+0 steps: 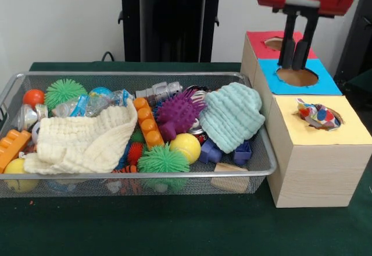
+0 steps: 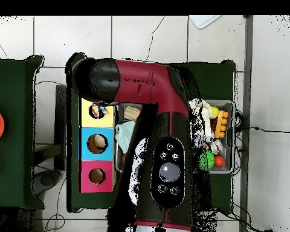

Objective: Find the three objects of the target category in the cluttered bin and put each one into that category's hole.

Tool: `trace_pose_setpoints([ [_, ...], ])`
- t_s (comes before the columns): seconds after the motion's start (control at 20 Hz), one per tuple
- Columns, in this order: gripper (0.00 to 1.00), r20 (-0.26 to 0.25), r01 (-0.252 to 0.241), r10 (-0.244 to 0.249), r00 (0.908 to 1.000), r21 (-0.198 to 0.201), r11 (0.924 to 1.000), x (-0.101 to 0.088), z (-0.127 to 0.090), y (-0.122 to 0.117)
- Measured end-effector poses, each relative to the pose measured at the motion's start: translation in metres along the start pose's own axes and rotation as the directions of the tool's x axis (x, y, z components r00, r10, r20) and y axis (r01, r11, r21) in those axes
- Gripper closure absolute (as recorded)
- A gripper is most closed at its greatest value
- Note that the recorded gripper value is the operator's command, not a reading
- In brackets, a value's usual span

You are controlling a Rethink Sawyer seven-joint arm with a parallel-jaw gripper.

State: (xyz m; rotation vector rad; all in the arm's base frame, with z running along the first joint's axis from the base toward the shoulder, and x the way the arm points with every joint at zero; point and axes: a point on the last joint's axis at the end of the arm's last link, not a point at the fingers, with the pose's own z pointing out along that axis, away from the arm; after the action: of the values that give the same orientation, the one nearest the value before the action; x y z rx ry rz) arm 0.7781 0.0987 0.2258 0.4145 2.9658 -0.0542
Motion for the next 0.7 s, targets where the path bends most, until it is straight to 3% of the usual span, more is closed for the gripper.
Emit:
trace_pose_setpoints([
  [0.3, 1.0, -0.015, 0.008, -0.009, 0.9999, -0.006, 0.9999, 0.007, 0.035, 0.006],
  [0.7, 1.0, -0.076, 0.027, -0.028, 0.9967, -0.012, 0.9996, 0.026, 0.076, 0.02],
])
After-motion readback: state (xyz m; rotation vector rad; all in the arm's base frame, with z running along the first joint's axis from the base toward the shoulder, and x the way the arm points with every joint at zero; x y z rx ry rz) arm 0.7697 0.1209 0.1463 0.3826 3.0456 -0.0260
